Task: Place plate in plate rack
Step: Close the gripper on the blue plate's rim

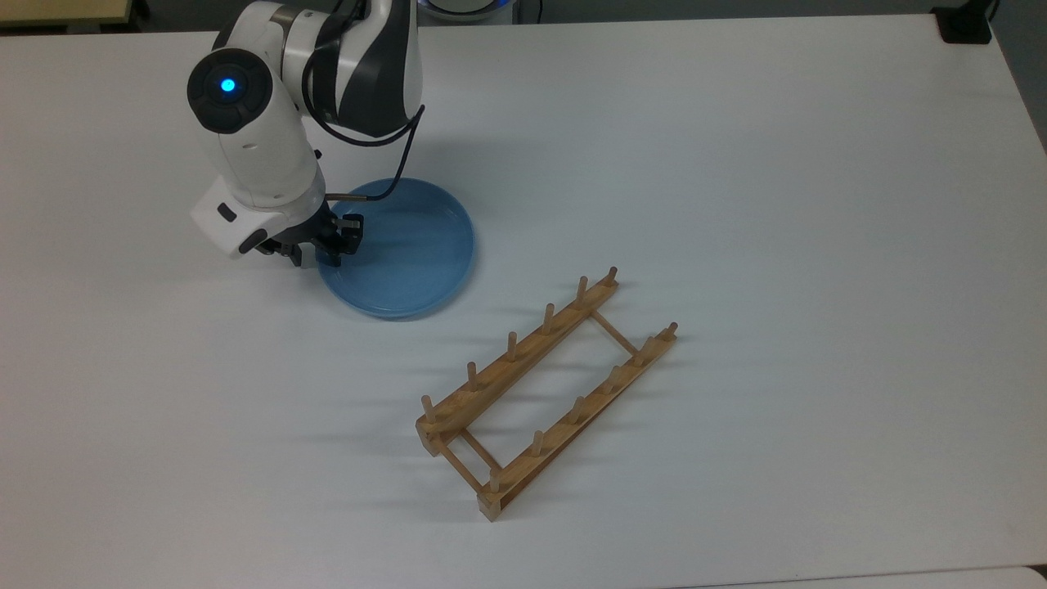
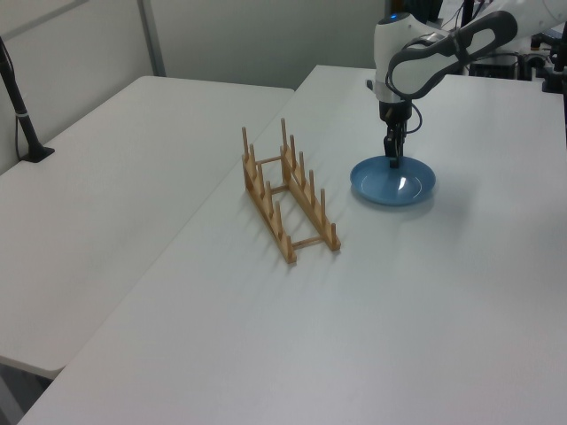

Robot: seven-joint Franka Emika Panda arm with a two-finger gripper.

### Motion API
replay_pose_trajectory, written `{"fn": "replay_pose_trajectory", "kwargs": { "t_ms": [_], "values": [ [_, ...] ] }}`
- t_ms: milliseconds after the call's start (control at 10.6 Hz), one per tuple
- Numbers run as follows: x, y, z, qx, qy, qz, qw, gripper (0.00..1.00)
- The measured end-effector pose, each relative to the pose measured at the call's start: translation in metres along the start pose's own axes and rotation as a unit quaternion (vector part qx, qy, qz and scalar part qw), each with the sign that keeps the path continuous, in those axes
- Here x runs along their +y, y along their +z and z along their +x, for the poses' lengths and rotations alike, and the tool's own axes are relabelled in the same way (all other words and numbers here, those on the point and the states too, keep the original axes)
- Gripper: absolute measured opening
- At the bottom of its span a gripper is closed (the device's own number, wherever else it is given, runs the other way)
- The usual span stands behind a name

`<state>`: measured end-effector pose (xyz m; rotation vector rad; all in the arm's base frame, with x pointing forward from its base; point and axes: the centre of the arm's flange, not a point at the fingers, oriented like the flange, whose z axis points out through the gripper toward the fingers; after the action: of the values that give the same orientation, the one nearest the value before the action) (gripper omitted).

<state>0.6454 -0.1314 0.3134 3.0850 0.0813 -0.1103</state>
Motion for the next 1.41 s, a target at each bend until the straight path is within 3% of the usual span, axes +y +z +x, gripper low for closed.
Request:
{"fn": "replay_pose_trajectory", "kwargs": {
  "t_ms": [283, 377, 565, 1413],
  "values": [
    [-0.002, 0.000, 0.000, 0.000, -0.001, 0.000, 1.0000, 0.32],
    [-0.002, -0.003, 0.001, 0.003, -0.002, 0.000, 1.0000, 0.19],
    [-0.003, -0.007, 0.001, 0.006, -0.003, -0.001, 1.0000, 0.14],
    [-0.002, -0.030, 0.004, 0.025, -0.010, -0.004, 0.9996, 0.11]
  ]
}}
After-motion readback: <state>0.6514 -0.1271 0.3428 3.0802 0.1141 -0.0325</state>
